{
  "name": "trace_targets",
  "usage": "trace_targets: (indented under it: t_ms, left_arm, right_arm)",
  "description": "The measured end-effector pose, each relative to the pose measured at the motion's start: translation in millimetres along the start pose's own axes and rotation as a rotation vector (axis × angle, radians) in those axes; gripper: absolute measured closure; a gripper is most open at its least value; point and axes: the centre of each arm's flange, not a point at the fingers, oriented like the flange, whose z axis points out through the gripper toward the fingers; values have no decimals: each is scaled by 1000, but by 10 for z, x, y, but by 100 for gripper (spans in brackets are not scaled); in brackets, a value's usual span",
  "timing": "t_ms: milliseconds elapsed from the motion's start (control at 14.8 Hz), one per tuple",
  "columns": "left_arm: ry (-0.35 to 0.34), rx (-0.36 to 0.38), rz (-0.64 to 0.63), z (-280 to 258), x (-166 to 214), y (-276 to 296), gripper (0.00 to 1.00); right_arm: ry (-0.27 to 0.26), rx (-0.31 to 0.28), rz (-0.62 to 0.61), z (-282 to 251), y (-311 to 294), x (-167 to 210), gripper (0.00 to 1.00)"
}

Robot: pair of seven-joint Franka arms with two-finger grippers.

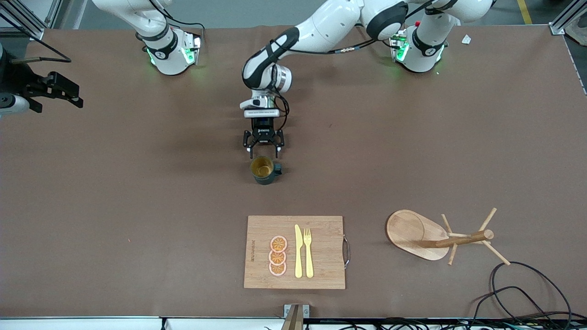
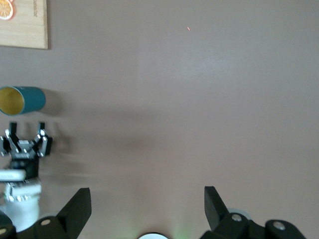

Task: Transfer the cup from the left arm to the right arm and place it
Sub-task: 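Set the mug down, open the left gripper while the right gripper approaches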

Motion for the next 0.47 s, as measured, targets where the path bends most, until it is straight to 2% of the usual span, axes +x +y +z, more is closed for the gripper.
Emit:
trace_targets:
  t_ms: [270,472]
  left_arm:
    - [-139,198,-54,-480,429,102,0]
    - [-221,267,-189,-633,801,181,0]
  right_arm:
    - [1,-4,11,-2,-212,8,0]
    - [4,-1,13,26,-220,40,0]
